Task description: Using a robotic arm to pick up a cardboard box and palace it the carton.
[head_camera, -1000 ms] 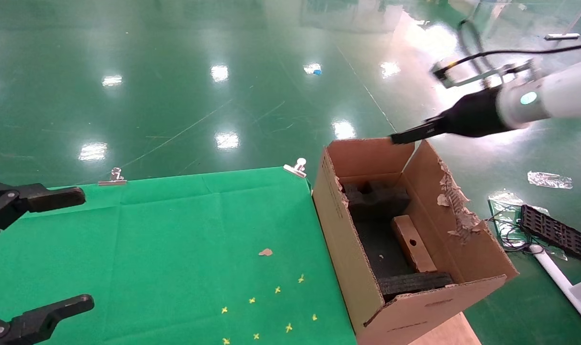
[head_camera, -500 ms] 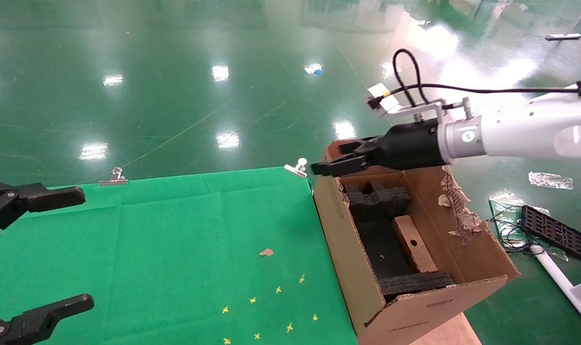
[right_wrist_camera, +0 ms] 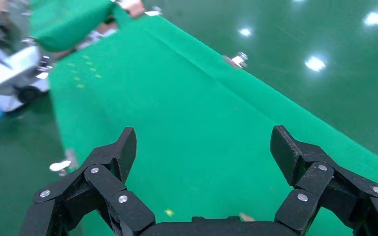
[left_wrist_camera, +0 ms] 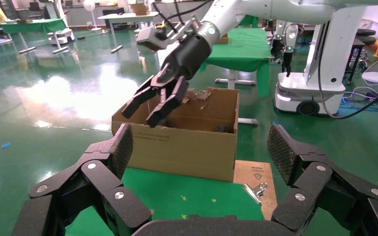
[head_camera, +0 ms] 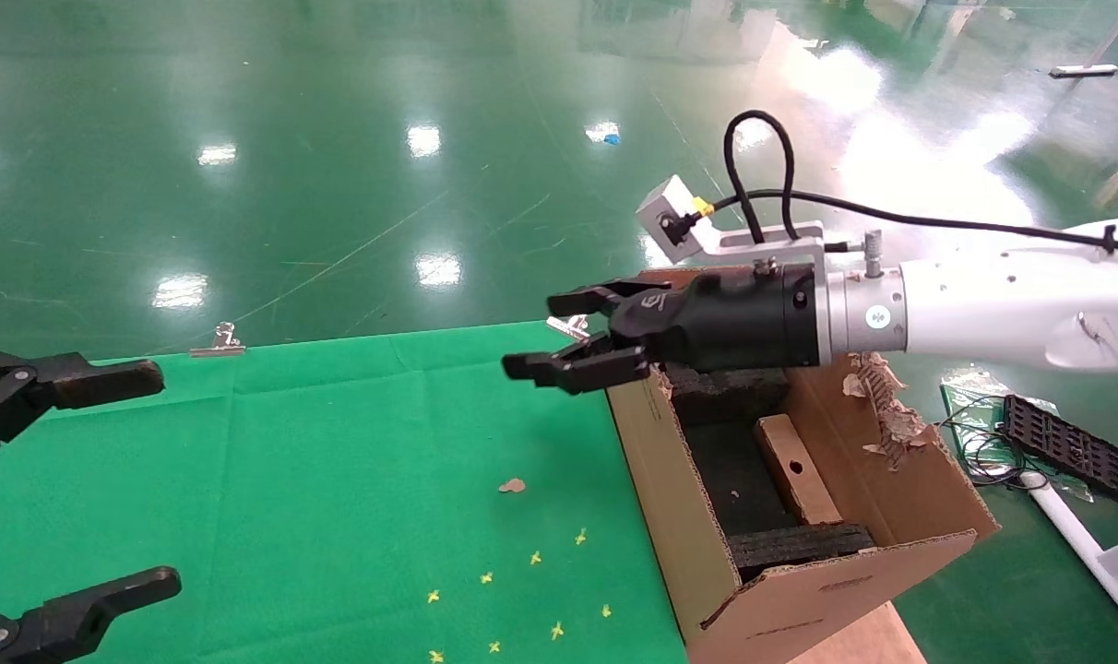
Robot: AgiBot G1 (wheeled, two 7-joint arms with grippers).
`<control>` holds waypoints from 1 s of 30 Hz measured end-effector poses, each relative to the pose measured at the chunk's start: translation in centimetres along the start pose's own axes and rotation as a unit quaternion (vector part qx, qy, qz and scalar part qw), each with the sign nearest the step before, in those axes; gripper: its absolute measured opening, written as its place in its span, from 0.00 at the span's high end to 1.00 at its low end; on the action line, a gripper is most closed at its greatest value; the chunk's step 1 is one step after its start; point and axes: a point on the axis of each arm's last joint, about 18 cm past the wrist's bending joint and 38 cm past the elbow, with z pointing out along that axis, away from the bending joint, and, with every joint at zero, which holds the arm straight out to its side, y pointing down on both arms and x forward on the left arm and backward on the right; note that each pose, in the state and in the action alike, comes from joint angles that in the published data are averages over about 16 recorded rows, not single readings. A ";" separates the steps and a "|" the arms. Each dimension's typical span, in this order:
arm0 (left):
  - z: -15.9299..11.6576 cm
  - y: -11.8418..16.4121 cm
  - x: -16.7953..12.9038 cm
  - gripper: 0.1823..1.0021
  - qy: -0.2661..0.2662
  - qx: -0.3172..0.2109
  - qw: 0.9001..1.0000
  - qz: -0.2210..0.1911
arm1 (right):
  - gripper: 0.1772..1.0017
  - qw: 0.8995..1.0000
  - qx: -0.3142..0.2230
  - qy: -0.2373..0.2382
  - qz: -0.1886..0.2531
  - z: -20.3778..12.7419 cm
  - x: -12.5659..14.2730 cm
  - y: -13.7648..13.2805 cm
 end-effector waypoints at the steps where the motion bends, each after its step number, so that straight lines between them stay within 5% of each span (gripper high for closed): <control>1: 0.0 0.0 0.0 0.00 0.000 0.000 1.000 0.000 | 0.00 1.000 0.006 -0.008 -0.006 0.0 -0.5 0.0; 12: 0.0 0.0 0.0 0.00 0.000 0.000 1.000 0.000 | 0.00 0.991 0.075 -0.082 -0.078 -0.8 -5.6 -0.6; 30: 0.0 0.0 0.0 0.00 0.000 0.000 1.000 0.000 | 0.00 0.957 0.150 -0.153 -0.193 -4.0 -12.6 -1.1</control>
